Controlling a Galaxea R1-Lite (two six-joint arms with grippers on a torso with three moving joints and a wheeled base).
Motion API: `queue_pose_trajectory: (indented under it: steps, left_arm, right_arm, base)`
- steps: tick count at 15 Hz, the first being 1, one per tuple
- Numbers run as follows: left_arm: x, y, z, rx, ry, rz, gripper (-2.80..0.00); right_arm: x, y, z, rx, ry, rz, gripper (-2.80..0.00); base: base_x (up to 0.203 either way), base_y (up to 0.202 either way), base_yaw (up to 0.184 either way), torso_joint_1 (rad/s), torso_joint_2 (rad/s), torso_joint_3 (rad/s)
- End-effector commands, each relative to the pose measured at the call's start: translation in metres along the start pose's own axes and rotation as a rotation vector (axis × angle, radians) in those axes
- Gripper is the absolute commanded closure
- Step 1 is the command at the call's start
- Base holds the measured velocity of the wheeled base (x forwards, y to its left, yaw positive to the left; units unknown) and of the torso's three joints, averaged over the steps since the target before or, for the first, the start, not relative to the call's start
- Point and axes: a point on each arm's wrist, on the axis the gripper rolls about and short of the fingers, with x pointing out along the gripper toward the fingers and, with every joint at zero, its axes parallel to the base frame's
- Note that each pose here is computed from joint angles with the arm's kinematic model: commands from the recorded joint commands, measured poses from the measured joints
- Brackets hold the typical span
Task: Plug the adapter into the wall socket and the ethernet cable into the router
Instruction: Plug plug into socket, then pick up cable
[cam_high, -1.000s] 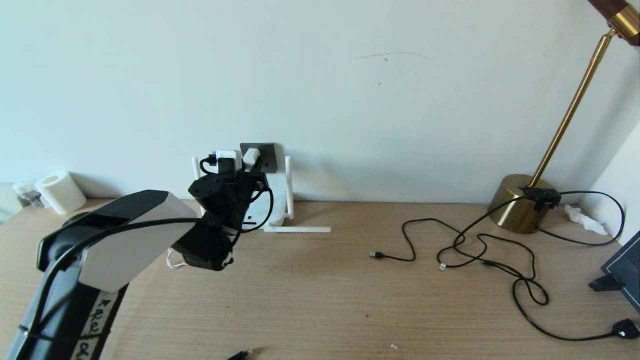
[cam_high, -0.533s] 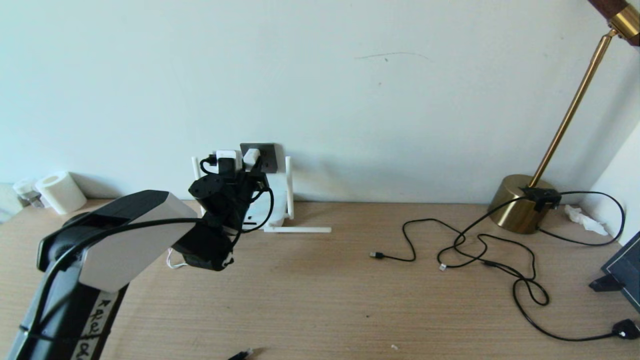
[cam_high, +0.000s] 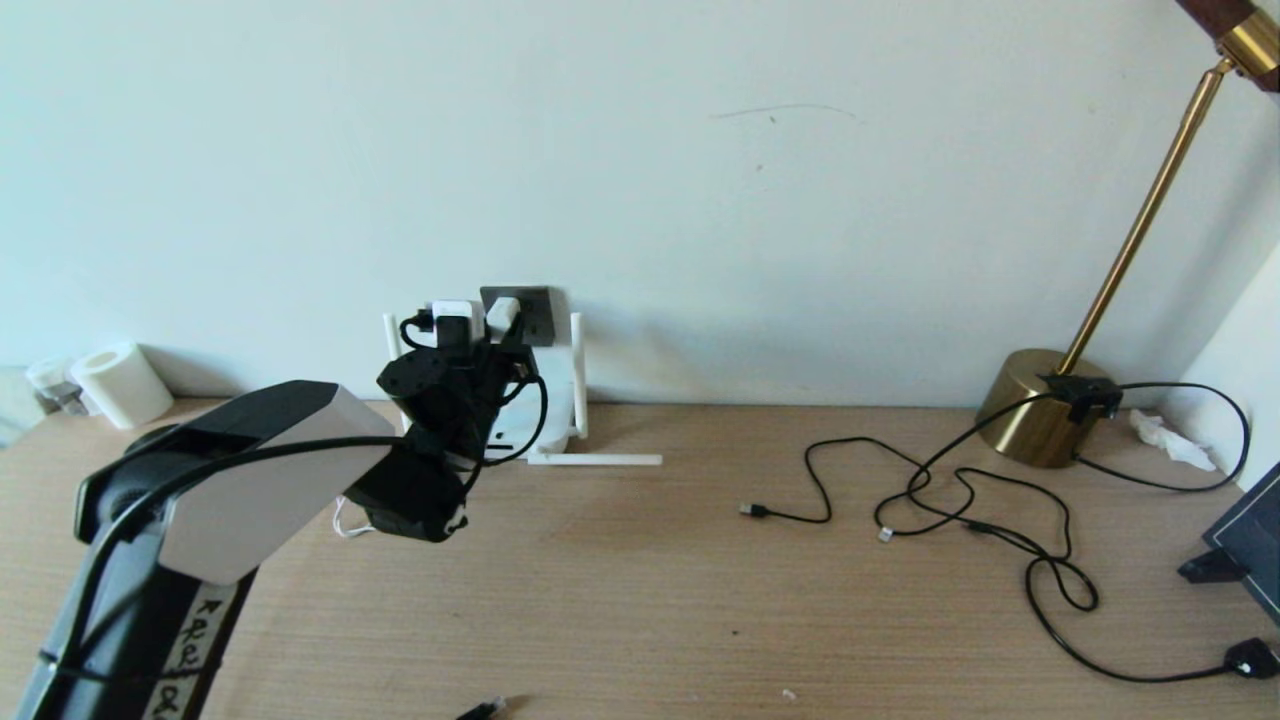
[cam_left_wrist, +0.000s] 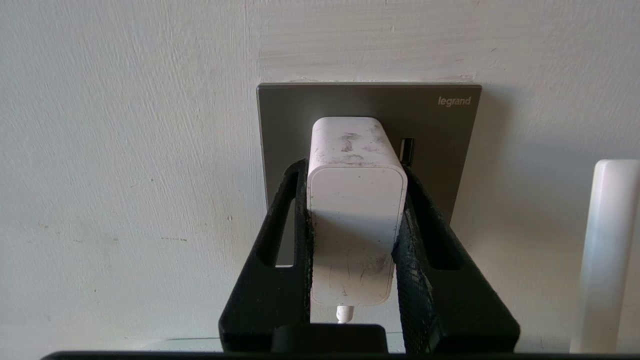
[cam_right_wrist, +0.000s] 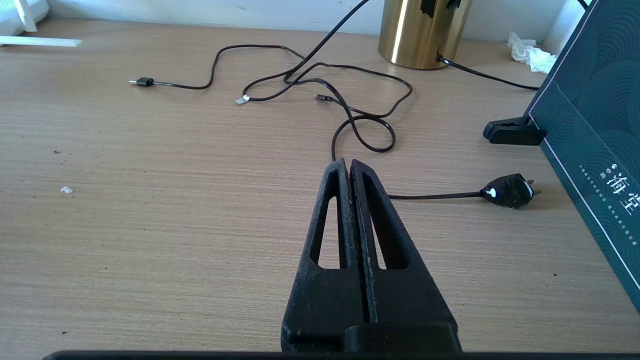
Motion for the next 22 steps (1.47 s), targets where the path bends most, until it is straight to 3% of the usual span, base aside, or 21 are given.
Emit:
queue_pose_trajectory:
  steps: [1, 5, 6, 7, 13, 18, 20, 22]
  left_arm:
    - [0.000, 0.000, 0.000, -0.001, -0.007, 0.002, 0.00]
    - [0.000, 0.000, 0.001, -0.002, -0.008, 0.001, 0.00]
    - [0.000, 0.000, 0.001, -0.004, -0.009, 0.001, -0.54]
    - [0.001, 0.000, 0.004, -0.004, -0.014, 0.002, -2.80]
    - [0.003, 0.000, 0.021, -0.012, -0.047, 0.002, -2.80]
    - [-0.010, -0.021, 0.047, -0.036, -0.054, -0.047, -2.80]
    - [-0.016, -0.022, 0.078, -0.048, -0.084, -0.056, -2.80]
    - [-0.031, -0.014, 0.137, -0.067, -0.157, -0.059, -2.80]
  right_arm:
    - [0.000, 0.000, 0.000, 0.000, 0.001, 0.000, 0.00]
    - [0.000, 0.000, 0.000, 0.000, 0.001, 0.000, 0.00]
    - [0.000, 0.000, 0.000, -0.001, 0.001, 0.001, 0.00]
    - [0.000, 0.000, 0.000, -0.001, 0.001, 0.000, 0.00]
    - [0.000, 0.000, 0.000, -0.001, 0.001, 0.001, 0.00]
    - [0.000, 0.000, 0.000, 0.000, 0.000, 0.000, 0.00]
    - [0.000, 0.000, 0.000, 0.000, 0.001, 0.000, 0.00]
    - [0.000, 0.000, 0.000, 0.000, 0.001, 0.000, 0.00]
  base:
    - [0.000, 0.000, 0.000, 0.000, 0.00, 0.000]
    - [0.000, 0.000, 0.000, 0.000, 0.00, 0.000]
    - [0.000, 0.000, 0.000, 0.000, 0.00, 0.000]
    - [0.000, 0.000, 0.000, 0.000, 0.00, 0.000]
    - [0.000, 0.000, 0.000, 0.000, 0.00, 0.000]
    - [0.000, 0.000, 0.000, 0.000, 0.00, 0.000]
    - [0.000, 0.000, 0.000, 0.000, 0.00, 0.000]
    - [0.000, 0.000, 0.000, 0.000, 0.00, 0.000]
